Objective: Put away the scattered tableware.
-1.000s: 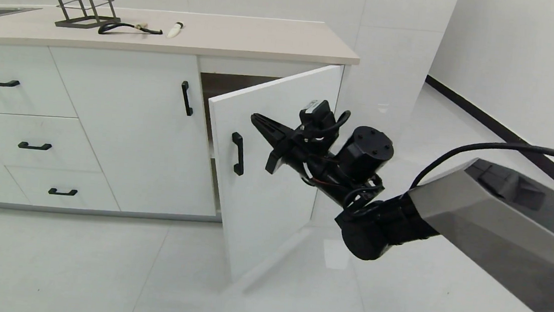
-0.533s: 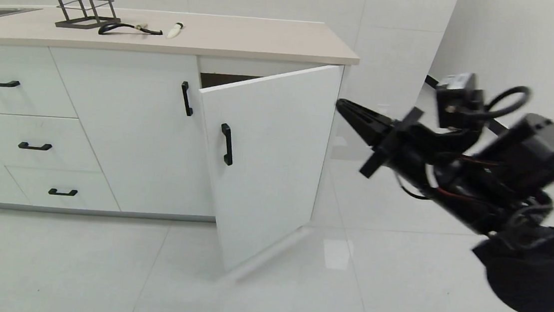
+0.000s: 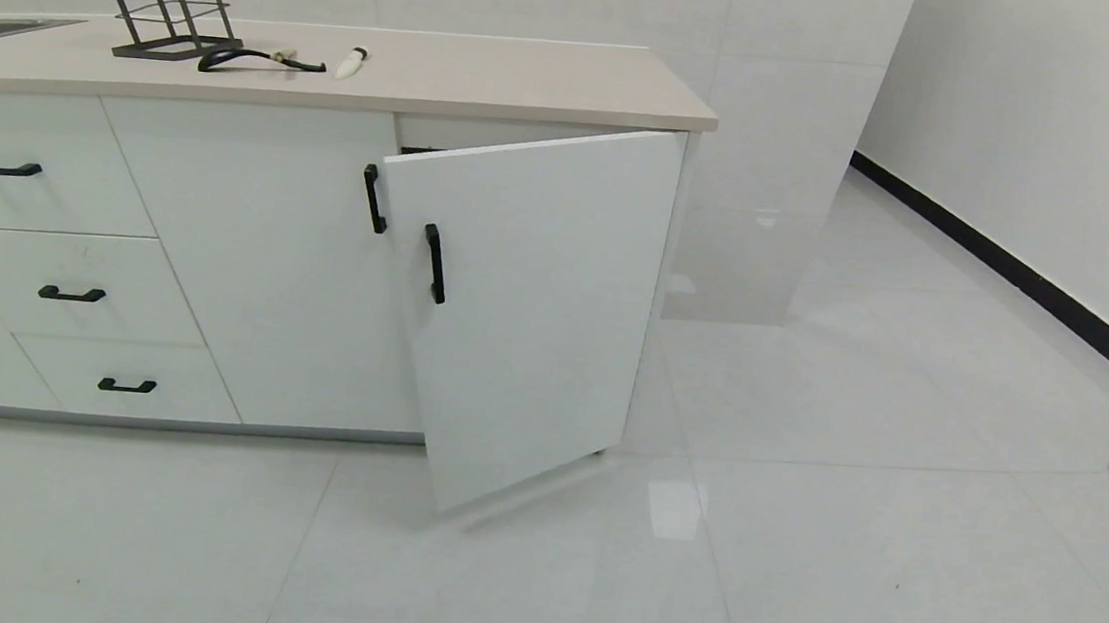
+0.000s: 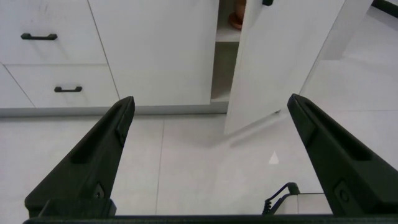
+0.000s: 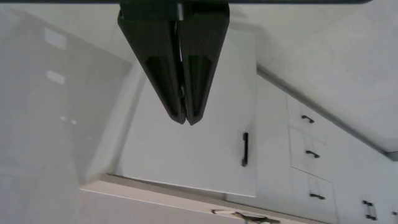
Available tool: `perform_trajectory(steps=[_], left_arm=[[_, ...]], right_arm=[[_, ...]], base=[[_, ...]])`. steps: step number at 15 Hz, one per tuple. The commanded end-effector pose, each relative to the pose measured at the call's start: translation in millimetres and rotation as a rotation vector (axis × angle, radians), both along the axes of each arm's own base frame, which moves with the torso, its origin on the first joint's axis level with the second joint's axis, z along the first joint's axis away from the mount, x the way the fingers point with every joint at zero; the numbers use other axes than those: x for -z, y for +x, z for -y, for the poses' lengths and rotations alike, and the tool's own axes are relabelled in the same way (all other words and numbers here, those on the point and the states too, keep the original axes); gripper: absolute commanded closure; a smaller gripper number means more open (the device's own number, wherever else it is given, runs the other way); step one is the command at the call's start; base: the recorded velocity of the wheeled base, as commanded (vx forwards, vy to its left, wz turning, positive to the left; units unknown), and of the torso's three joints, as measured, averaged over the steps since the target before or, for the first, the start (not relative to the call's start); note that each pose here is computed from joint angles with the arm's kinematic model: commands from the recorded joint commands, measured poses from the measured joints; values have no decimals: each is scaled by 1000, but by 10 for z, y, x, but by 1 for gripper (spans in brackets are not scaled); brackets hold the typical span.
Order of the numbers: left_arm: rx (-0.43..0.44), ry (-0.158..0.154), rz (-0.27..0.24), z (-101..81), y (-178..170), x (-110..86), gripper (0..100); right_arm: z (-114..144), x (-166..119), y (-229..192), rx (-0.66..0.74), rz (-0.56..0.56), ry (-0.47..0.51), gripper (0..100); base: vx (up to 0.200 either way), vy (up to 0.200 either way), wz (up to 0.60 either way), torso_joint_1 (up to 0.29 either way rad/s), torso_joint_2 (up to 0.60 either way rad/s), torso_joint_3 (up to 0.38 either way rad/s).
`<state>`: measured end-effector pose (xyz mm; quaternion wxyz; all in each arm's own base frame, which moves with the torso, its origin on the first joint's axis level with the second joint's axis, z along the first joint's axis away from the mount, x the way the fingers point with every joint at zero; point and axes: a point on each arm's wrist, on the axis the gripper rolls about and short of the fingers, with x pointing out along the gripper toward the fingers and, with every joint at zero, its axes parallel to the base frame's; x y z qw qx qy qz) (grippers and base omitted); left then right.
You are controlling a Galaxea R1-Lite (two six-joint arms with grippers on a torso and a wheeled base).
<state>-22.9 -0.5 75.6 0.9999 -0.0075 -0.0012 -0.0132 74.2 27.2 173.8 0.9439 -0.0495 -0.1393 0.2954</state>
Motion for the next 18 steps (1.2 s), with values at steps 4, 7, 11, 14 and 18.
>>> perform_trajectory(steps=[4, 7, 11, 14, 18], left_arm=[[3, 6, -1, 1, 1, -1, 0], [3, 0, -1, 1, 1, -1, 0], [4, 4, -2, 1, 1, 1, 0], [4, 6, -2, 1, 1, 1, 0], [3, 4, -2, 1, 1, 1, 0]], right_arm=[[216, 582, -949, 153, 16, 27, 100], [259, 919, -897, 378, -306, -28, 100], [281, 956, -894, 478, -357, 6, 100], [281, 960, -894, 472, -374, 41, 100], [281, 960, -894, 472, -375, 42, 100]], base=[[0, 0, 0, 0, 0, 0], [0, 0, 0, 0, 0, 0], [50, 0, 0, 1, -2, 1], [200, 0, 0, 4, -1, 1], [150, 100, 0, -1, 1, 1]])
